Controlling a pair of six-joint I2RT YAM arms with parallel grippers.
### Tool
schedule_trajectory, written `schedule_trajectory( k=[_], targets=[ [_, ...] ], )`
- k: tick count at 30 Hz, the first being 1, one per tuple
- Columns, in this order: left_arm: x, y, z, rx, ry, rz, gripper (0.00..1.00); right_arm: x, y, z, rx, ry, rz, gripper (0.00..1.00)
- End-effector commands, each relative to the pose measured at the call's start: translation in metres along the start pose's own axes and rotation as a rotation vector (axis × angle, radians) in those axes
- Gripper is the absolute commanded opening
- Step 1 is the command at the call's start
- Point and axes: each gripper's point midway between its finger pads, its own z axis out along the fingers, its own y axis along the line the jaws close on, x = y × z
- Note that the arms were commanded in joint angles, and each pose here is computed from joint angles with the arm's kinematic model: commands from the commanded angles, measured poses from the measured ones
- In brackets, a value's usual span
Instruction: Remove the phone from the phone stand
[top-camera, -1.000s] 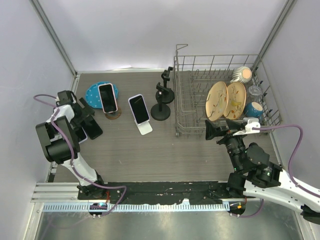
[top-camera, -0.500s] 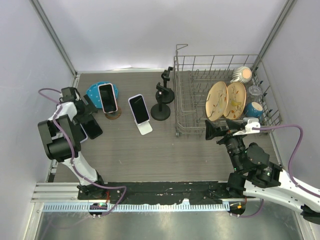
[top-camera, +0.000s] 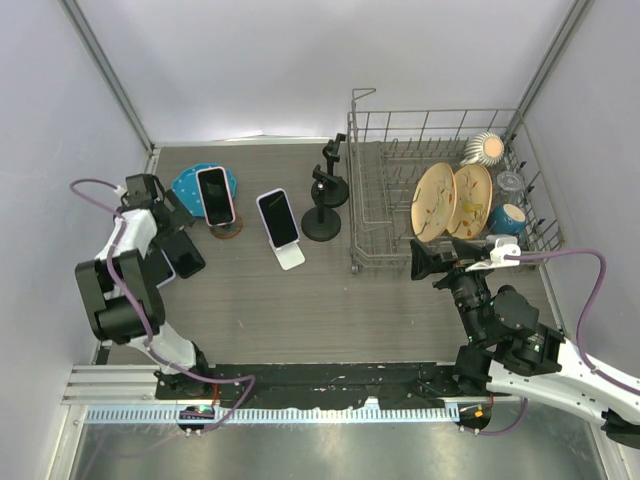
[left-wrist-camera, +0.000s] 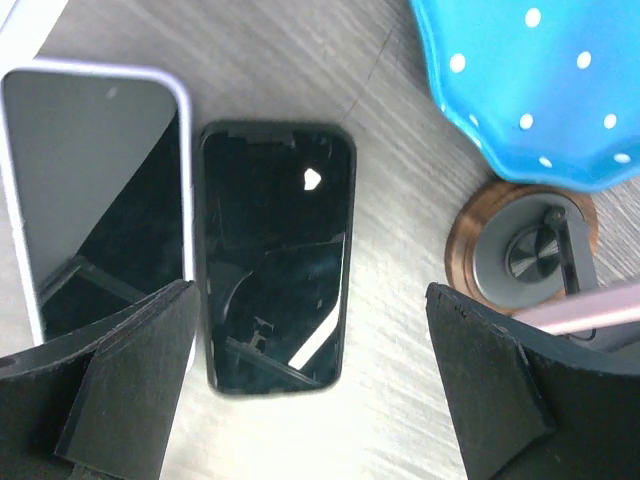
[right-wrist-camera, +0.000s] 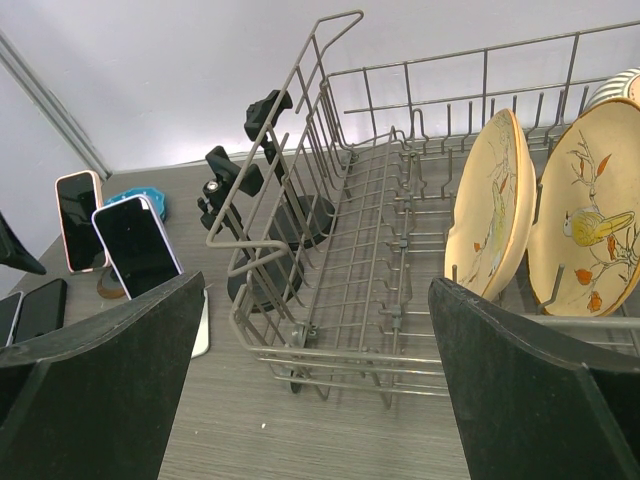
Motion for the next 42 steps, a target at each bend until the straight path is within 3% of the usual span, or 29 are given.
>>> schedule_trajectory(
  k=[1, 8, 14, 28, 42],
  targets=[
    [0.008, -0.002, -0.042, -0.037, -0.06, -0.116, 1.0, -0.016, 0.002, -0.001, -0.004, -0.031, 0.046, 1.0],
    [0.054, -0.007, -0.059, 0.076, -0.088, -0.312, 1.0, -0.015, 0.003, -0.001, -0.013, -0.028, 0.047, 1.0],
    [0.084, -0.01, -0.045, 0.124, -0.078, -0.372, 1.0, -0.016, 0.004, -0.001, -0.019, -0.028, 0.051, 1.0],
    [0.051, -0.007, -0.019, 0.035, -0.187, -0.391, 1.0, -0.015, 0.004, -0.001, -0.018, -0.026, 0.049, 1.0],
    [0.042, -0.004, -0.008, -0.028, -0.183, -0.372, 1.0, -0.014, 0.004, 0.0, -0.011, -0.024, 0.042, 1.0]
  ],
)
